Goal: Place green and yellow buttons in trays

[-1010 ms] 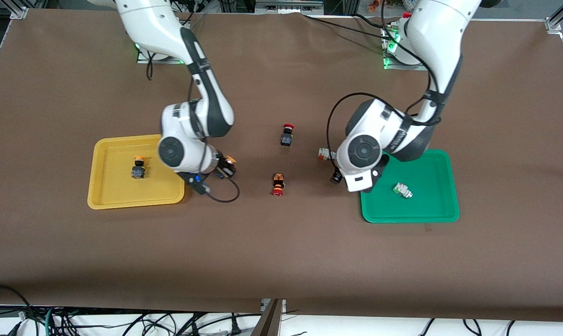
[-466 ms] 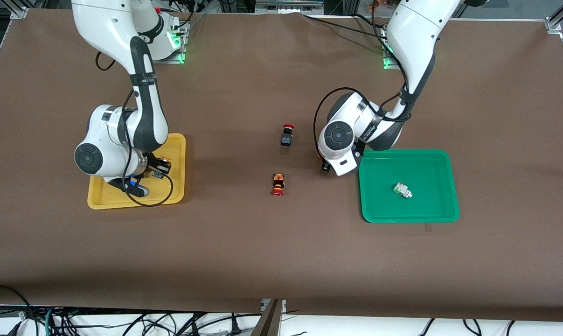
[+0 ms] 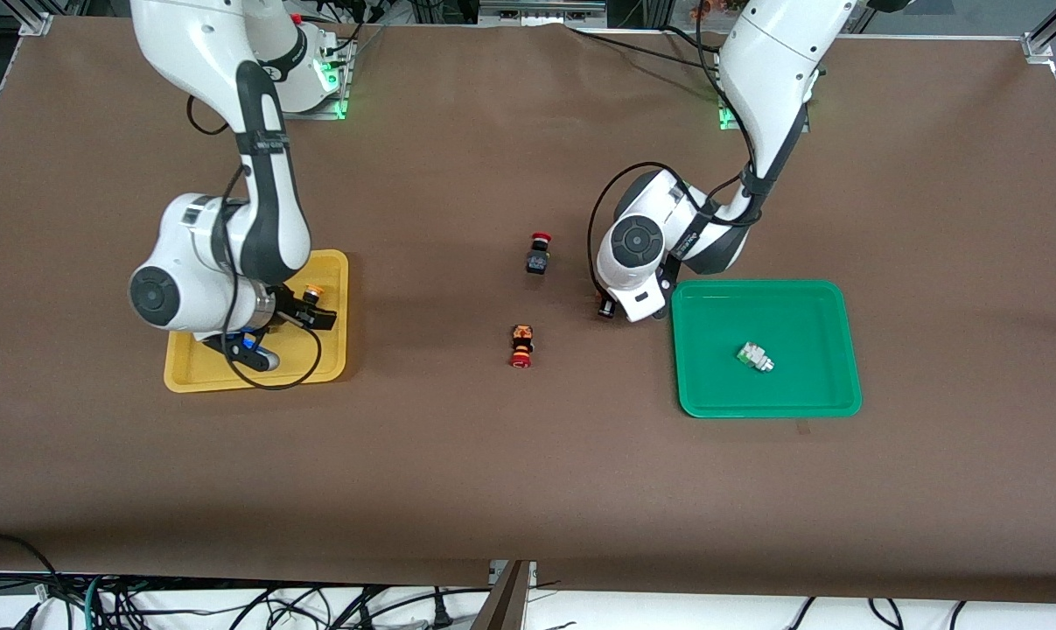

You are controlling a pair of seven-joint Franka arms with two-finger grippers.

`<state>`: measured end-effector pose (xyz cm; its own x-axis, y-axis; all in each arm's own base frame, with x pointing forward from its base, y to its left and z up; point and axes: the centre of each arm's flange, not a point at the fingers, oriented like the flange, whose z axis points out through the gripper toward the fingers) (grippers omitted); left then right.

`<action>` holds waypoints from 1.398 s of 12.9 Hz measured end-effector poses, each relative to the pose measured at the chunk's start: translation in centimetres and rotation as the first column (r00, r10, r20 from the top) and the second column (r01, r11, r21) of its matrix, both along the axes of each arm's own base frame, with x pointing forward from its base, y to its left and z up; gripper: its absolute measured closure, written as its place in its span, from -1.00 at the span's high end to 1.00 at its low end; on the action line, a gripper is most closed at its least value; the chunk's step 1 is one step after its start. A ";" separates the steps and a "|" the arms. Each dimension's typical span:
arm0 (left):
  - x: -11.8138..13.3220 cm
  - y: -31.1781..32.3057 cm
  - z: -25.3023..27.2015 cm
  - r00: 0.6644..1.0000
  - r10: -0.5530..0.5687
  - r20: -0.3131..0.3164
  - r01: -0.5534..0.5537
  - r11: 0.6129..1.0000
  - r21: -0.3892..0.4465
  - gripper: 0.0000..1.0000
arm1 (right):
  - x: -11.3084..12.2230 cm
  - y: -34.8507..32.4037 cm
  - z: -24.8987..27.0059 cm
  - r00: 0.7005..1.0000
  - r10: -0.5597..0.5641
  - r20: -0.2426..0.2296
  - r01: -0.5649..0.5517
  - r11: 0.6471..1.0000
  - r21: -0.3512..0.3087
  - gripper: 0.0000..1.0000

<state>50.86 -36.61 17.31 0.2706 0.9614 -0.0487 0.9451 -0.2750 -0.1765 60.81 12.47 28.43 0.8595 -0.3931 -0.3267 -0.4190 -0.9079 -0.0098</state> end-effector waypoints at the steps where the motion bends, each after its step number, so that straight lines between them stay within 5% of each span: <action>1: 0.0 0.0 0.0 1.000 -0.003 0.001 0.003 1.000 -0.001 -0.16 | 0.6 0.5 3.1 1.000 0.010 0.005 -0.010 1.000 0.008 0.98; 2: 0.0 0.0 0.1 1.000 -0.013 0.001 0.013 1.000 -0.003 -0.32 | 1.0 1.1 6.3 0.999 0.030 0.033 -0.031 1.000 0.004 0.98; 4: 0.5 0.3 1.0 0.999 -0.046 -0.012 0.046 0.999 0.001 -0.32 | 0.3 2.4 12.4 0.992 0.087 0.091 -0.086 0.996 -0.018 0.99; 6: 2.5 2.7 4.4 0.988 -0.118 -0.095 0.121 0.992 0.027 -0.32 | -1.1 2.3 17.4 0.984 0.132 0.117 -0.131 0.991 -0.018 0.99; 8: 6.0 8.4 10.2 0.958 -0.227 -0.177 0.230 0.973 -0.002 -0.32 | -2.3 0.7 21.5 0.981 0.154 0.119 -0.155 0.988 -0.003 0.99; 11: 10.0 19.3 14.4 0.910 -0.378 -0.171 0.368 0.925 -0.091 -0.32 | -2.8 -2.3 24.8 0.977 0.191 0.097 -0.192 0.981 -0.006 0.99; 17: 12.7 32.9 6.8 0.789 -0.603 -0.115 0.579 0.794 -0.188 -0.32 | -5.5 -7.2 31.0 0.937 0.312 0.158 -0.311 0.950 -0.032 0.99; 18: 12.7 33.8 5.1 0.779 -0.617 -0.109 0.590 0.781 -0.203 -0.20 | -6.0 -8.2 31.8 0.931 0.322 0.171 -0.322 0.946 -0.029 0.99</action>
